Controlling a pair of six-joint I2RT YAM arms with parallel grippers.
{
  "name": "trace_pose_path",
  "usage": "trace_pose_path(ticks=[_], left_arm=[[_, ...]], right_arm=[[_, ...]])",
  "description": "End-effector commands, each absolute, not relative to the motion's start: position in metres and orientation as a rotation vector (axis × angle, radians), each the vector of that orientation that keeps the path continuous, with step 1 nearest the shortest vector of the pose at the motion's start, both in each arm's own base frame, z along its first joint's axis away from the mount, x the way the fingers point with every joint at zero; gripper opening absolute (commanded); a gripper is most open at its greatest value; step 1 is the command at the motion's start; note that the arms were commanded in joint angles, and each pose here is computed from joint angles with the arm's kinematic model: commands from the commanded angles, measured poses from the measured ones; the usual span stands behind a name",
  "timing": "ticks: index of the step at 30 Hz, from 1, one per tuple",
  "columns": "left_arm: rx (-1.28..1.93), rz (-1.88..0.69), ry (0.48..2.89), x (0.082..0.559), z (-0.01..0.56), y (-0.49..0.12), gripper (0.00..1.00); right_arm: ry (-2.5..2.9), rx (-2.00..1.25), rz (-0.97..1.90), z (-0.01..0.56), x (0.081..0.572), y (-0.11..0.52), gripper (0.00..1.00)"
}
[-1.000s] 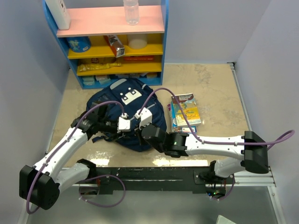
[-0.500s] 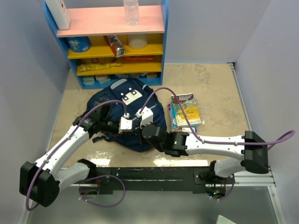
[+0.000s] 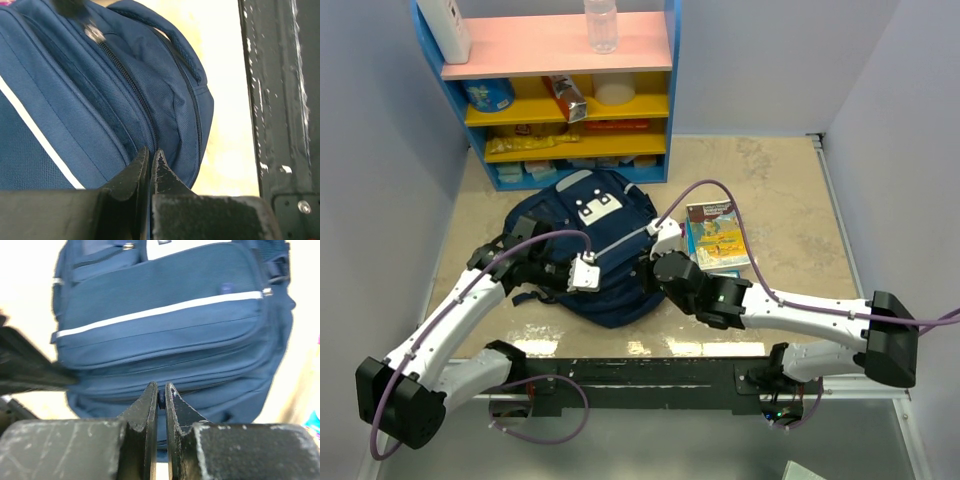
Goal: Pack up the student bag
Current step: Zip the student bag at the center of the board.
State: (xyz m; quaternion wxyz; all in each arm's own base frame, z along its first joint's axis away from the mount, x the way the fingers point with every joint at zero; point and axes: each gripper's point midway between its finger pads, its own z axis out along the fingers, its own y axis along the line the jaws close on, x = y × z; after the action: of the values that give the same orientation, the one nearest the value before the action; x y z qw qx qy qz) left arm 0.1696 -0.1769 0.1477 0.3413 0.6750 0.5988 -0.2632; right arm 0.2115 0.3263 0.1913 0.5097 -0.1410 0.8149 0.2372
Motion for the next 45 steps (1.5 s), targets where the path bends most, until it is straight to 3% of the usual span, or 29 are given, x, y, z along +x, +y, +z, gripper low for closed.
trace_pose_path(ticks=[1, 9, 22, 38, 41, 42, 44, 45], left_arm=[[1.864, -0.706, 1.534, 0.146, 0.154, -0.165, 0.0], [2.041, -0.668, 1.461, 0.111, 0.156, -0.139, 0.0], [2.084, -0.529, 1.457, 0.117, 0.153, -0.125, 0.0], [1.999, -0.337, 1.559, 0.175, 0.145, -0.127, 0.0], [1.928, -0.274, 1.623, 0.191, 0.144, -0.125, 0.12], [1.881, -0.282, 1.666, 0.194, 0.146, -0.127, 0.27], [1.774, -0.351, 1.692, 0.204, 0.168, -0.142, 0.42], [1.74, -0.426, 1.712, 0.203, 0.179, -0.151, 0.54]], right_arm=[[1.889, -0.21, 0.506, 0.209, 0.24, 0.303, 0.0], [1.903, -0.166, 0.431, 0.198, 0.263, 0.279, 0.0], [1.929, -0.097, 0.343, 0.173, 0.302, 0.255, 0.0], [1.919, 0.075, 0.488, 0.194, 0.248, 0.207, 0.0], [1.95, 0.029, 0.556, 0.187, 0.236, 0.22, 0.0], [1.956, 0.013, 0.58, 0.185, 0.233, 0.226, 0.0], [1.987, -0.045, 0.604, 0.175, 0.224, 0.243, 0.0], [1.998, -0.055, 0.606, 0.172, 0.221, 0.248, 0.0]])
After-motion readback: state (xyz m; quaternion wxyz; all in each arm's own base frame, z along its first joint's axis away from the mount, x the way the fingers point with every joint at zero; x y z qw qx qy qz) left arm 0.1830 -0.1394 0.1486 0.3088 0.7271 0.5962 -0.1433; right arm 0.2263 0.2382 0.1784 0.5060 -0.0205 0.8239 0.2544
